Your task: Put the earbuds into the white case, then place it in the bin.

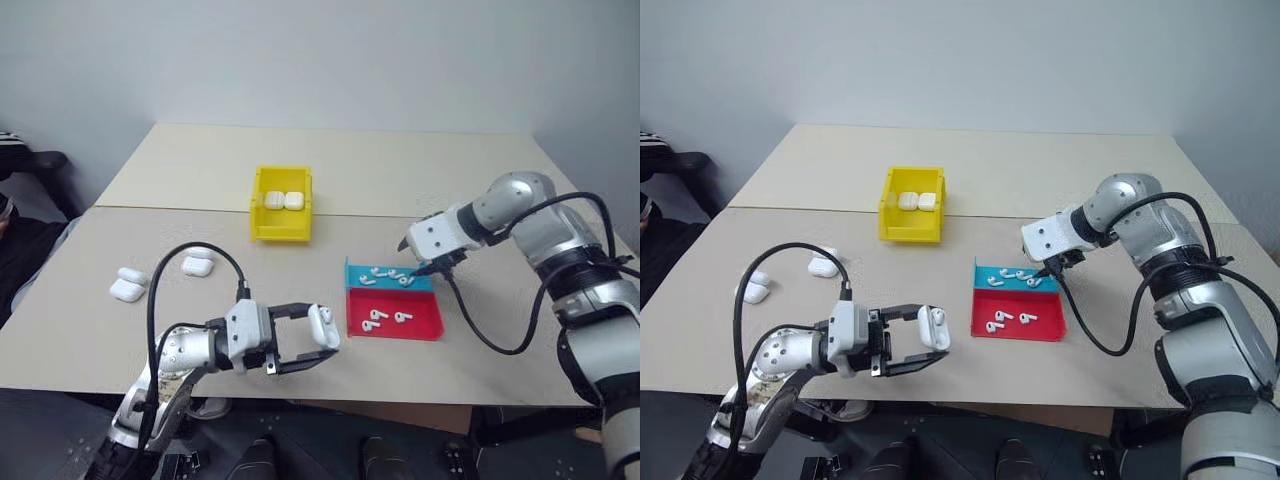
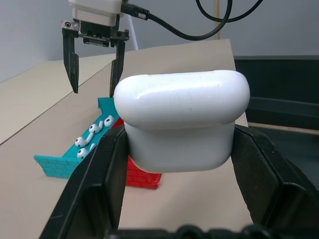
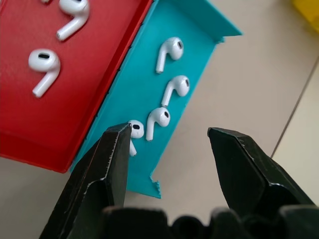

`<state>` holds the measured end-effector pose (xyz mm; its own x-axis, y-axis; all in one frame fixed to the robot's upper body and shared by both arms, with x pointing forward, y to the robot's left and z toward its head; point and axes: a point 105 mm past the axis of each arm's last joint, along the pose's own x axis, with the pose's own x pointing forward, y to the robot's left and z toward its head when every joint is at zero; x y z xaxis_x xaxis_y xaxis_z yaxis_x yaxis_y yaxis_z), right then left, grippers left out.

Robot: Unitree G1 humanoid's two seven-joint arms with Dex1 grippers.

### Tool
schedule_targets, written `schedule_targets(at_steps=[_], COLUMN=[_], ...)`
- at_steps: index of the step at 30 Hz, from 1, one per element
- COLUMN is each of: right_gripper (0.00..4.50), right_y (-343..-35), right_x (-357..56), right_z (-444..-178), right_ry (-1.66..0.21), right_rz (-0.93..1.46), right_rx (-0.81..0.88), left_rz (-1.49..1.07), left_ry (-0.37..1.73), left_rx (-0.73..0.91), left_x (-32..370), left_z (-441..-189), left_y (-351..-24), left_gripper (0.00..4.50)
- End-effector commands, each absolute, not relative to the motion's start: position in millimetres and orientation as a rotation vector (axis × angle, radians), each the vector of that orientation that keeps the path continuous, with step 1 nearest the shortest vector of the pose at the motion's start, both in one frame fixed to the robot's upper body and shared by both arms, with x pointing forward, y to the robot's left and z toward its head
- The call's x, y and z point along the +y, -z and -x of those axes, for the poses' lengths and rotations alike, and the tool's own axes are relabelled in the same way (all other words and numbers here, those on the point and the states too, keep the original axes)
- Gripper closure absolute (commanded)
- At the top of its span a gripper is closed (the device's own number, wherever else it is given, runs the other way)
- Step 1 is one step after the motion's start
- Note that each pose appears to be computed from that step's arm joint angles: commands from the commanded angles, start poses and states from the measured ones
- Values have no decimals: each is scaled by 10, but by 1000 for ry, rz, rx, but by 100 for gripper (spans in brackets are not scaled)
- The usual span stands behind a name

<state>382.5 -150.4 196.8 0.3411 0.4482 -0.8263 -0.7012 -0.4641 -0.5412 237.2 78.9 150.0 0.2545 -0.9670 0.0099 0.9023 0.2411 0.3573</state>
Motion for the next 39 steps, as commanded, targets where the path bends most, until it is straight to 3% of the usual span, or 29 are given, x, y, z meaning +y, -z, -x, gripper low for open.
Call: schedule_targets(at_steps=[1, 31, 35, 39], right_gripper=[156, 156, 244, 244], right_y=[-1970, -1645, -1639, -1634], right_x=[-1473, -1389, -1380, -1397], right_z=[-3838, -4022, -4040, -4031], right_ry=[-1408, -1427, -1416, -1426], right_rz=[1670, 1863, 1869, 1880], right_rx=[207, 291, 295, 304], left_rz=[-309, -300, -301, -302], left_ry=[1271, 1229, 1227, 1224], left_rx=[-306, -270, -268, -267], left_x=[744, 719, 718, 719], left_z=[-2283, -2196, -2201, -2203], left_y=[-1612, -1571, -1569, -1568], left_gripper=[170, 170, 170, 170])
